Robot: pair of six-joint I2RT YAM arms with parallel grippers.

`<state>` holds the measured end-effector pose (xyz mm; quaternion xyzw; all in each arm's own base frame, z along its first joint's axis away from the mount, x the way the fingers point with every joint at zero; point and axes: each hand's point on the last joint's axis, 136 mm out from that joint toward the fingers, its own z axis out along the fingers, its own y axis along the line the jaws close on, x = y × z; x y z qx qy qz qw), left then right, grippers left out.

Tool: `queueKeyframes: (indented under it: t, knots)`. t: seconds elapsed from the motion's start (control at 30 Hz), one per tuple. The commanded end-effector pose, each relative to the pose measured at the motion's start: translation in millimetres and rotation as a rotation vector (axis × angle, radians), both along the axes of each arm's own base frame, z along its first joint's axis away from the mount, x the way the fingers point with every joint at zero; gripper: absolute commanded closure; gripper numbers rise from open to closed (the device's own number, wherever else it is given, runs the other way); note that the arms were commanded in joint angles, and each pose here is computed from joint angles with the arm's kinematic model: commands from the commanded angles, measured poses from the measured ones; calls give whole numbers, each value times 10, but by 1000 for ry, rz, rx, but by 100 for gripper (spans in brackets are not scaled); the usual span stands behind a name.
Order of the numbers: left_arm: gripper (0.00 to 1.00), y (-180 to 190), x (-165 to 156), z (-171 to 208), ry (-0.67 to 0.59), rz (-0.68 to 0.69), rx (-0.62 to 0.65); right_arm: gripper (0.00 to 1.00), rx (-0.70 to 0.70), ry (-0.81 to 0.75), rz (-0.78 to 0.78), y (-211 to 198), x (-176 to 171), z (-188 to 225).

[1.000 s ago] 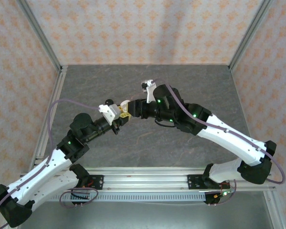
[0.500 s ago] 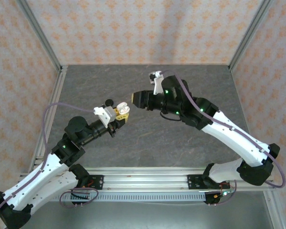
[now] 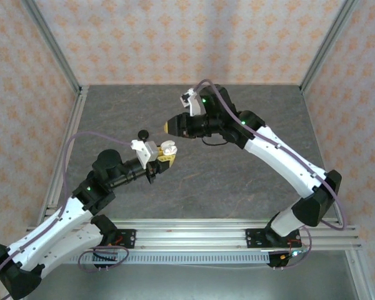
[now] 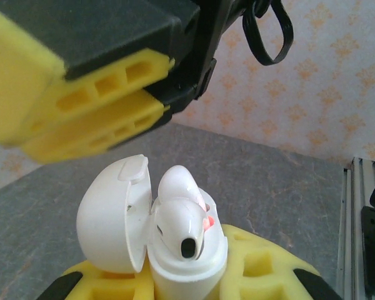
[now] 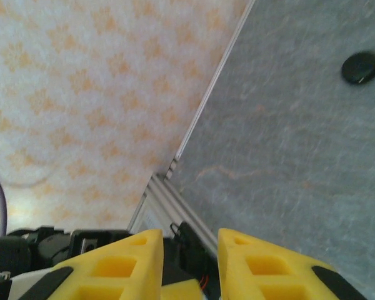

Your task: Insert wireless bluetooth earbuds into charging case

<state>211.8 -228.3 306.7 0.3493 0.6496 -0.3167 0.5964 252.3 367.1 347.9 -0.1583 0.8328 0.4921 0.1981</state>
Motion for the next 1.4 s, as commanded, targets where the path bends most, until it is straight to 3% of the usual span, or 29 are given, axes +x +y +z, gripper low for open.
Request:
queueKeyframes:
  t: [0.0,0.23,0.57,0.83,0.97,1.23,1.37]
  knots:
    - [100,-58,-16,99,-11,-31,-21,72,36,19,105,-13,-242,68]
    - [100,-24,68,128,-12,19,-42,74,-41,13,189,-222,-524,-110]
    - [100,23,138,54,30,69,-62,73,-80,-68,126,-533,-651,-176]
    - [100,67,235,-124,105,130,-46,68,-227,-123,-128,-842,-204,-431]
    - [100,138,316,-316,179,200,-36,66,-178,-90,-280,-983,113,-503]
    - [100,238,583,-905,434,369,-27,64,-178,-12,-441,-1244,550,-790]
    - [100,125,727,-1170,592,353,-6,63,-203,40,-487,-1387,596,-1054]
